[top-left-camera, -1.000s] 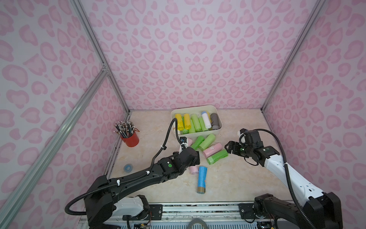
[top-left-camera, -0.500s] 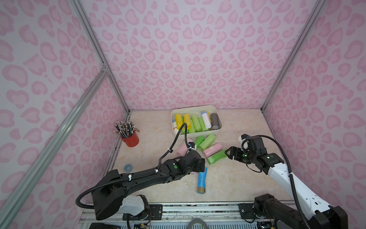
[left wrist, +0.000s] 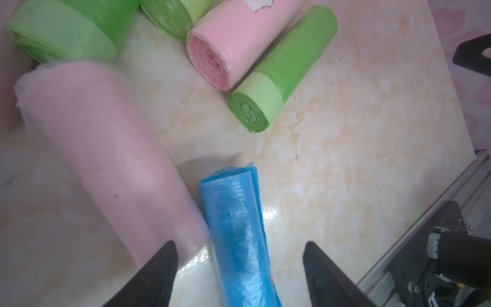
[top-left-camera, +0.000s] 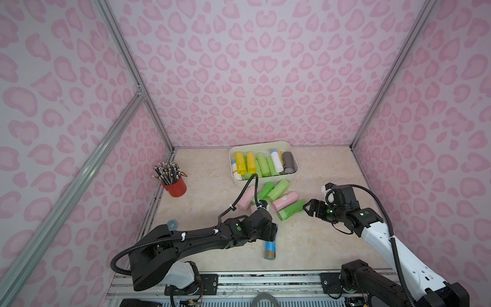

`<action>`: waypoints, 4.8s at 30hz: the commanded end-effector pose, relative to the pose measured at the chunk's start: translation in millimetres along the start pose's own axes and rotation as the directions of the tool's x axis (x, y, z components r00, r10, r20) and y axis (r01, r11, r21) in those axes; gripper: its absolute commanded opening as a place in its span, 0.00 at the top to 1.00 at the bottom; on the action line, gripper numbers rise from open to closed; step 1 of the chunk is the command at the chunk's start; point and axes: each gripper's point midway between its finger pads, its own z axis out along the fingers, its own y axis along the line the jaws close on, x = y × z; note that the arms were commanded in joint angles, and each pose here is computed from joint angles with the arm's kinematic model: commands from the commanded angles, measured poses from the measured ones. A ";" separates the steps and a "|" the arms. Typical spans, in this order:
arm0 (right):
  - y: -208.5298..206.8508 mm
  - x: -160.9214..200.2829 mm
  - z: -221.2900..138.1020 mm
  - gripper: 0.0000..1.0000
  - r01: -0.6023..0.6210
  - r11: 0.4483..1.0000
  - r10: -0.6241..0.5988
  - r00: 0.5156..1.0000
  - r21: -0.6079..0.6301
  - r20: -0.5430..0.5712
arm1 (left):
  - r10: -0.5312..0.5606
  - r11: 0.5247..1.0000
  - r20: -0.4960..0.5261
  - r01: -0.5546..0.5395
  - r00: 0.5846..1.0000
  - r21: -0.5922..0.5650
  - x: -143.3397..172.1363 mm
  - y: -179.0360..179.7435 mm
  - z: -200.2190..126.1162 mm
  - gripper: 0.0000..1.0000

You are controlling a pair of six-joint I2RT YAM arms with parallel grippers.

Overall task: Put the roll of trash bags into the storage box
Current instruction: Pick up the roll of trash bags from the center of the board, then place the roll of trash bags in the storage box.

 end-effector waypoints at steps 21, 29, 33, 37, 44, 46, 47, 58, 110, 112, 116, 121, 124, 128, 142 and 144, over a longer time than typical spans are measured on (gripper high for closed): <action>-17.5 10.8 -3.7 0.10 -0.022 0.998 0.022 1.000 0.066 0.004 | -0.023 0.985 -0.035 0.016 0.999 -0.171 22.9 18.9 33.7 0.40; -16.7 11.7 -5.5 0.10 -0.027 0.998 0.027 1.000 0.059 0.004 | -0.023 0.976 -0.037 0.014 0.999 -0.218 25.5 22.5 41.9 0.44; -18.1 11.5 -6.2 0.10 -0.028 0.998 0.027 1.000 0.064 0.009 | -0.017 0.975 -0.035 0.009 0.999 -0.220 22.4 19.8 43.2 0.52; -18.7 11.4 -4.2 0.10 -0.030 0.997 0.030 1.000 0.069 0.002 | 0.001 0.978 0.009 0.001 1.000 -0.210 9.0 13.6 37.3 0.61; -21.3 13.9 -2.4 0.10 -0.036 0.997 0.036 0.999 0.075 -0.004 | 0.000 0.981 0.074 0.014 0.997 -0.193 -18.5 3.5 29.8 0.69; -22.2 14.8 -1.8 0.10 -0.040 0.996 0.040 0.999 0.078 -0.007 | -0.011 0.983 0.097 0.028 0.995 -0.183 -25.8 -0.1 27.3 0.69; -22.8 15.5 -1.3 0.10 -0.042 0.996 0.043 0.999 0.080 -0.009 | -0.012 0.984 0.105 0.031 0.994 -0.178 -28.7 -2.4 26.3 0.69; -20.3 15.1 -4.9 0.10 -0.051 0.997 0.051 0.999 0.065 0.005 | -0.070 0.990 0.182 0.091 0.981 -0.108 -69.8 -13.0 11.1 0.70; 18.8 -19.6 14.3 0.08 -0.069 0.994 0.068 0.998 -0.080 -0.005 | -0.162 0.978 0.534 0.206 0.829 -0.022 -324.4 75.5 -28.9 0.73; 17.1 -17.7 13.2 0.08 -0.073 0.994 0.073 0.997 -0.078 -0.001 | -0.160 0.978 0.531 0.208 0.832 -0.030 -328.9 77.7 -22.4 0.73; 11.0 -13.3 11.9 0.09 -0.077 0.995 0.078 0.997 -0.062 0.012 | -0.149 0.976 0.516 0.209 0.843 -0.059 -340.3 86.4 -4.6 0.73; 11.2 -11.6 11.6 0.09 -0.078 0.995 0.078 0.997 -0.064 0.005 | -0.153 0.970 0.507 0.227 0.848 -0.086 -355.9 103.2 18.0 0.73; 10.8 -10.5 11.5 0.09 -0.079 0.995 0.079 0.997 -0.062 0.000 | -0.150 0.968 0.497 0.229 0.855 -0.102 -364.1 112.2 30.8 0.73; 10.2 -9.8 10.1 0.08 -0.077 0.995 0.078 0.997 -0.058 0.001 | -0.131 0.959 0.478 0.233 0.869 -0.160 -371.7 129.3 50.4 0.74; 8.7 -6.2 7.8 0.09 -0.082 0.995 0.082 0.997 -0.052 -0.007 | -0.183 0.927 0.433 0.301 0.883 -0.222 -390.1 181.7 107.3 0.73; 8.9 -6.8 6.9 0.09 -0.081 0.995 0.081 0.997 -0.052 -0.003 | -0.190 0.923 0.434 0.311 0.881 -0.227 -390.9 187.5 110.0 0.72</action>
